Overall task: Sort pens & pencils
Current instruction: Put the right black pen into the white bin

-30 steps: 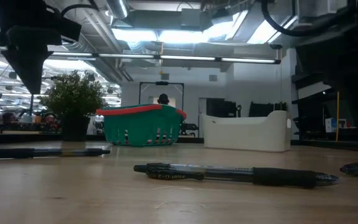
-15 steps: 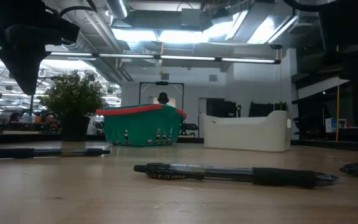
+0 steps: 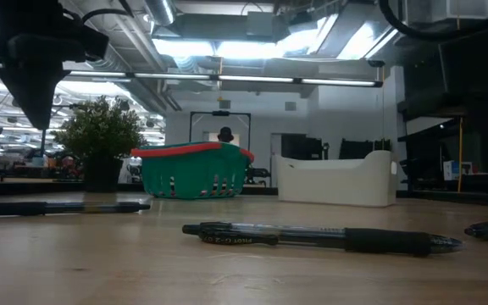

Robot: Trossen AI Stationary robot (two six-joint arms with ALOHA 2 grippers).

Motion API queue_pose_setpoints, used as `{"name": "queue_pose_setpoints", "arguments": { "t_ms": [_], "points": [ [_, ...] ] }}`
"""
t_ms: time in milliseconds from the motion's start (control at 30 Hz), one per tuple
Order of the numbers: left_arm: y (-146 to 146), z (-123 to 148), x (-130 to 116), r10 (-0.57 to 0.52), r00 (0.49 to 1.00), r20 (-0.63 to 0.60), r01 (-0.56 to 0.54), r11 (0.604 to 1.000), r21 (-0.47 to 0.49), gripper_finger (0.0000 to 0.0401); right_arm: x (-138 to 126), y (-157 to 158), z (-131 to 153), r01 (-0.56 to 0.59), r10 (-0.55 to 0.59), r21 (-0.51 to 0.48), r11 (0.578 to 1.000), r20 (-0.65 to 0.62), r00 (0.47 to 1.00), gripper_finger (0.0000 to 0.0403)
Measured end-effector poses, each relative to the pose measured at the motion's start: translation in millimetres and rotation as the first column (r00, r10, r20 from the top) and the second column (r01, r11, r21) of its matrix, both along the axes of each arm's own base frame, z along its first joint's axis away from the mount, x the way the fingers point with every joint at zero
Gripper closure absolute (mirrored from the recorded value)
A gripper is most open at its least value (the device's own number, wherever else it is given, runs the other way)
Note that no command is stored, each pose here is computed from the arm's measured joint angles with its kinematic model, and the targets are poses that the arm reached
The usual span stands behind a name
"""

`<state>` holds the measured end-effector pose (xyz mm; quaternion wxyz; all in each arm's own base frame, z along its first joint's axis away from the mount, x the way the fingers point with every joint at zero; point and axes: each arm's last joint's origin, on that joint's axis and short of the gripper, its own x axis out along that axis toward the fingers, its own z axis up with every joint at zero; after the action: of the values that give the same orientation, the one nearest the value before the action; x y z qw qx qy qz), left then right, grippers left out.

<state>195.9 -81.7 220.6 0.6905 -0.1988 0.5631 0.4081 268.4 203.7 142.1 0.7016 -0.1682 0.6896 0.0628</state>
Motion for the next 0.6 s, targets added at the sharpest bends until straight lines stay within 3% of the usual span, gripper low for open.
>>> {"name": "queue_pose_setpoints", "arguments": {
  "t_ms": [267, 600],
  "points": [
    [4, 0, 2, 0.021, 1.000, 0.002, -0.021, 1.000, -0.002, 0.0358, 1, -7, -6, 0.016, -0.016, 0.009, 1.000, -0.008, 1.000, 0.0319],
    [9, 0, 4, 0.036, 0.999, 0.001, -0.036, 0.999, -0.002, 0.0358, 8, -2, 10, 0.027, -0.027, 0.009, 1.000, -0.015, 1.000, 0.0320]
  ]
}}
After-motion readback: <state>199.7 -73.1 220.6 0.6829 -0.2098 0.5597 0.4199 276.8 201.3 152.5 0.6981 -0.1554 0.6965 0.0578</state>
